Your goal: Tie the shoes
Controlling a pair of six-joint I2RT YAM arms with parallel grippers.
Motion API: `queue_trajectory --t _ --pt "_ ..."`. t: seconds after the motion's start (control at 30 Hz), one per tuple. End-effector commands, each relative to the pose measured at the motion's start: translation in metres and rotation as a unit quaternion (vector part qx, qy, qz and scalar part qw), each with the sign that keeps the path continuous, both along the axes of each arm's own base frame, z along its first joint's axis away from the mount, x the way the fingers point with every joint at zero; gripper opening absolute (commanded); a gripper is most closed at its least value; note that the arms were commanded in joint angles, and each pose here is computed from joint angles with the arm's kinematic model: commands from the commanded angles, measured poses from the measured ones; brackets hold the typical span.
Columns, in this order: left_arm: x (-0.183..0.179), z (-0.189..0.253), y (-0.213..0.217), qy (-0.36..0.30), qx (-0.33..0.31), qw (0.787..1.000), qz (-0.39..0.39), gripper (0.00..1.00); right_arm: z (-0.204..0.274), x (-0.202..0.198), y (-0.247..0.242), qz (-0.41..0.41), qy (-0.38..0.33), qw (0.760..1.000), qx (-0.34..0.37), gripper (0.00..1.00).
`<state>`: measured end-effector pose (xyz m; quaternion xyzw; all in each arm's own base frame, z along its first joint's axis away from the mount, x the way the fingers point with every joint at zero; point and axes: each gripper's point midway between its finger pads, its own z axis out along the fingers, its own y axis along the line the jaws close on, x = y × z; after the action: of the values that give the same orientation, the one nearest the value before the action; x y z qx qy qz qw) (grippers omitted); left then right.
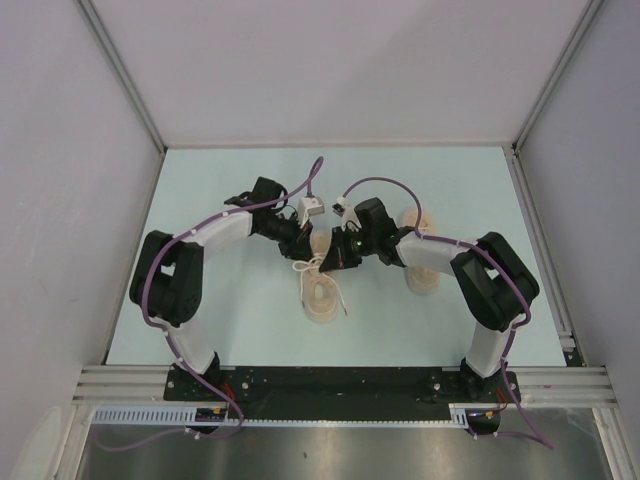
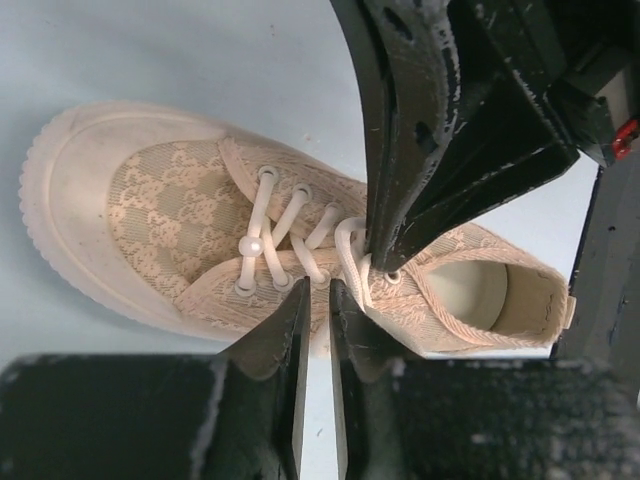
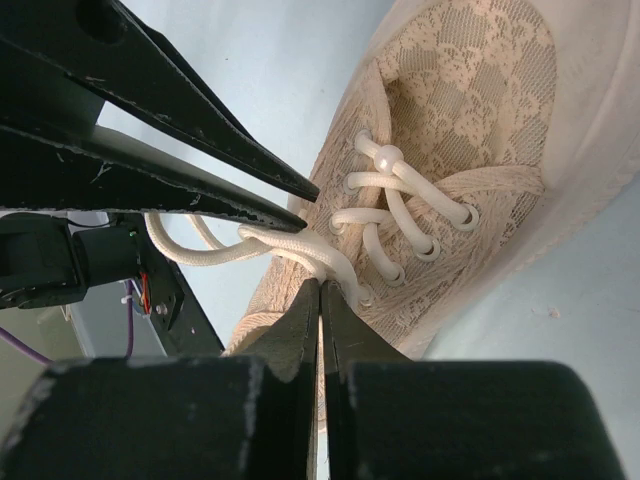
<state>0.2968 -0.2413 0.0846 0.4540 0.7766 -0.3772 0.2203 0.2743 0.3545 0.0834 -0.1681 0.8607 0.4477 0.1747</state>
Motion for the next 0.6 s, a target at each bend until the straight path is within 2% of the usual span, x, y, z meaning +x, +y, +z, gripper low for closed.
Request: queue_trajectory --t 0.0,0.3,0.57 --pt "0.001 0.019 -0.013 -0.007 -0.040 0.999 -0.026 0.19 0.014 0.009 0.002 -0.003 -0.028 0.999 0.015 0.00" --pt "0.001 0.018 -0.017 0.008 -0.050 0.998 -0.033 0.27 0.017 0.013 0.002 0.004 -0.052 0.998 0.018 0.00" --pt "0.003 0.014 -0.019 0.012 -0.060 0.997 -0.041 0.31 0.022 0.018 -0.005 0.006 -0.064 0.998 0.020 0.00"
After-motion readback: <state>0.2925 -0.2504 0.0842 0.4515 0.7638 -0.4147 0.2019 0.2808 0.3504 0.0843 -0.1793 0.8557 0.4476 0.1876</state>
